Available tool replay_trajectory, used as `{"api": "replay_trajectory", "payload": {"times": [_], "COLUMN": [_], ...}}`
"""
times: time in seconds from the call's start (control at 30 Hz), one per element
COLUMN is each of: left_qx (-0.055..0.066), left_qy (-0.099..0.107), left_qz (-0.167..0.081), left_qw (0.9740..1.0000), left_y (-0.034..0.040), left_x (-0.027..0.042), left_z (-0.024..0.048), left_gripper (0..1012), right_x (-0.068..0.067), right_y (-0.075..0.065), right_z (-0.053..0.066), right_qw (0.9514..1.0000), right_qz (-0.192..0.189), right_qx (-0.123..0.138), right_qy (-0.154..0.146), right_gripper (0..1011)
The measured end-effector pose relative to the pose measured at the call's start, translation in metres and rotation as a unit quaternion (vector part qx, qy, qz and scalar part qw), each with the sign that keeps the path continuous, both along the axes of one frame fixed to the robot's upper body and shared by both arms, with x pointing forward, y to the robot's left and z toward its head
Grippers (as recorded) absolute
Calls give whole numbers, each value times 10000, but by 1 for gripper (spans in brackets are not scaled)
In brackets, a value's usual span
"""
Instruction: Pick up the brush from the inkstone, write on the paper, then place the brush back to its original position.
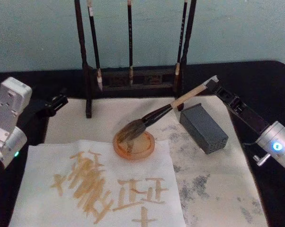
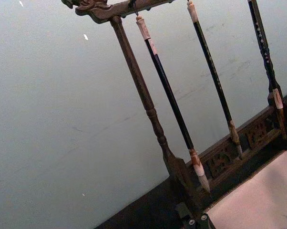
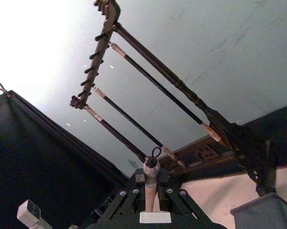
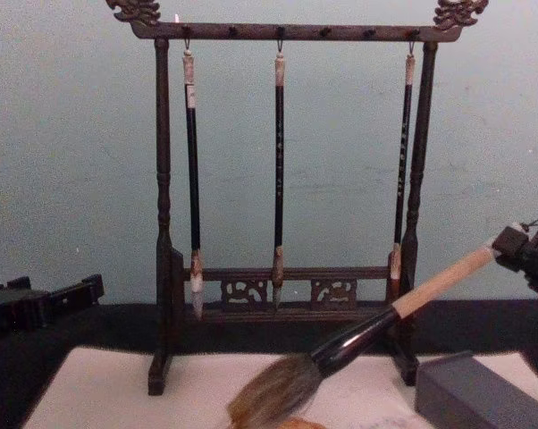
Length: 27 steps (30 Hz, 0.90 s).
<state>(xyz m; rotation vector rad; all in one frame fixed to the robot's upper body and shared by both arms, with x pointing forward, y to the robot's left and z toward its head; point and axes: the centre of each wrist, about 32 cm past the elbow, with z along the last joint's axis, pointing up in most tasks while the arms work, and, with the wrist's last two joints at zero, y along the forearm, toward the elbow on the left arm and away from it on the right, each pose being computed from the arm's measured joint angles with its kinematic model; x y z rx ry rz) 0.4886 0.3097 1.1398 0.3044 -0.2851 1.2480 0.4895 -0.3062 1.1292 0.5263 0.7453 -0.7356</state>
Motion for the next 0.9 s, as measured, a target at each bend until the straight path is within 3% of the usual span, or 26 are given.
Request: {"api": "replay_trajectory", "payload": {"times": [0.9], "left_qx": [0], "left_qy": [0], "left_qz": [0], "left_qw": [10000], "left_y": [0], "left_x": [0], "left_z": [0], "left_gripper": [1002], "right_x": [98], "right_y": [-102], "right_z": [-255], "right_qw": [9982], "right_qz": [-280], "right_qx": [190], "right_qy": [487], "right_gripper": [151]}}
